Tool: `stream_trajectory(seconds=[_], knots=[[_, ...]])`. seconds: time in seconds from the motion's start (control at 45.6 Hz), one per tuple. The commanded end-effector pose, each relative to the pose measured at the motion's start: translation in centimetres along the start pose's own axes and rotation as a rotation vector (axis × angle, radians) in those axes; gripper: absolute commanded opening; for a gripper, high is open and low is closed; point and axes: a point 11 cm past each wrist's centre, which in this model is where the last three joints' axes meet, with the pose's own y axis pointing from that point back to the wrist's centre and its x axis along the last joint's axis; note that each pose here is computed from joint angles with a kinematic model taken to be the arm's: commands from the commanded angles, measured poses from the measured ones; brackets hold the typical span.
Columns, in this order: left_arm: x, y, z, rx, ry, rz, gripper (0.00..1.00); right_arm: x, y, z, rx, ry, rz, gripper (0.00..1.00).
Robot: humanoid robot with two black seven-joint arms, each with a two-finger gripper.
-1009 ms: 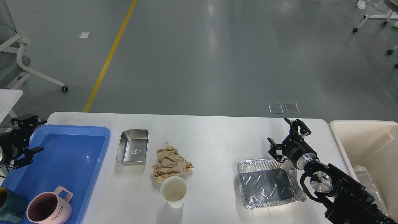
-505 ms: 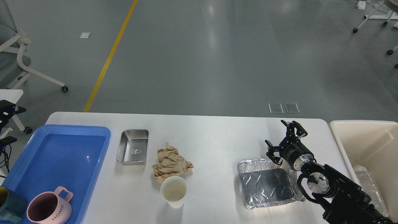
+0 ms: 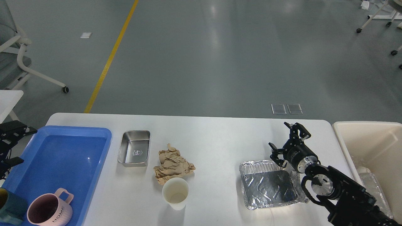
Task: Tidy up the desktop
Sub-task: 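Reach the left gripper toward the small steel tray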
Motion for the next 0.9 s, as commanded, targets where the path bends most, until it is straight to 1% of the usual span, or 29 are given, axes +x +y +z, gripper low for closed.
stream_trajectory(seconds=[0.0, 0.088, 0.197, 0.307, 0.439, 0.505, 0.614, 0.68, 0.877], knots=[[-0.5, -0.1, 0.2, -0.015, -0.004, -0.043, 0.97, 0.4, 0.3, -0.1, -0.001, 0.004, 0.006, 1.0], [-0.6, -0.2, 0.7, -0.062, 0.002, -0.061, 0.97, 0.5, 0.4, -0.1, -0.002, 0.005, 0.007, 1.0], [0.7, -0.4, 0.8, -0.093, 0.013, -0.024, 0.97, 0.3, 0.3, 0.0, -0.001, 0.002, 0.002, 1.0], [1.6, -1.2, 1.0, -0.164, 0.027, -0.002, 0.97, 0.0, 0.2, 0.0, -0.001, 0.001, -0.004, 1.0], [1.4, -1.4, 0.9, -0.17, -0.017, -0.019, 0.97, -0.1, 0.1, 0.0, 0.0, 0.0, -0.006, 1.0], [1.0, -2.2, 0.9, -0.168, -0.081, -0.037, 0.97, -0.1, 0.1, 0.0, 0.0, 0.0, -0.006, 1.0], [0.5, -4.8, 1.2, -0.176, -0.183, -0.044, 0.97, -0.1, 0.1, -0.2, 0.004, -0.001, -0.007, 1.0], [0.8, -5.8, 1.6, -0.148, -0.283, -0.061, 0.97, -0.1, 0.1, -0.4, 0.007, 0.001, -0.006, 1.0], [1.0, -8.1, 1.9, -0.003, -0.576, -0.137, 0.97, -0.1, 0.1, -0.4, 0.009, 0.0, -0.008, 1.0]])
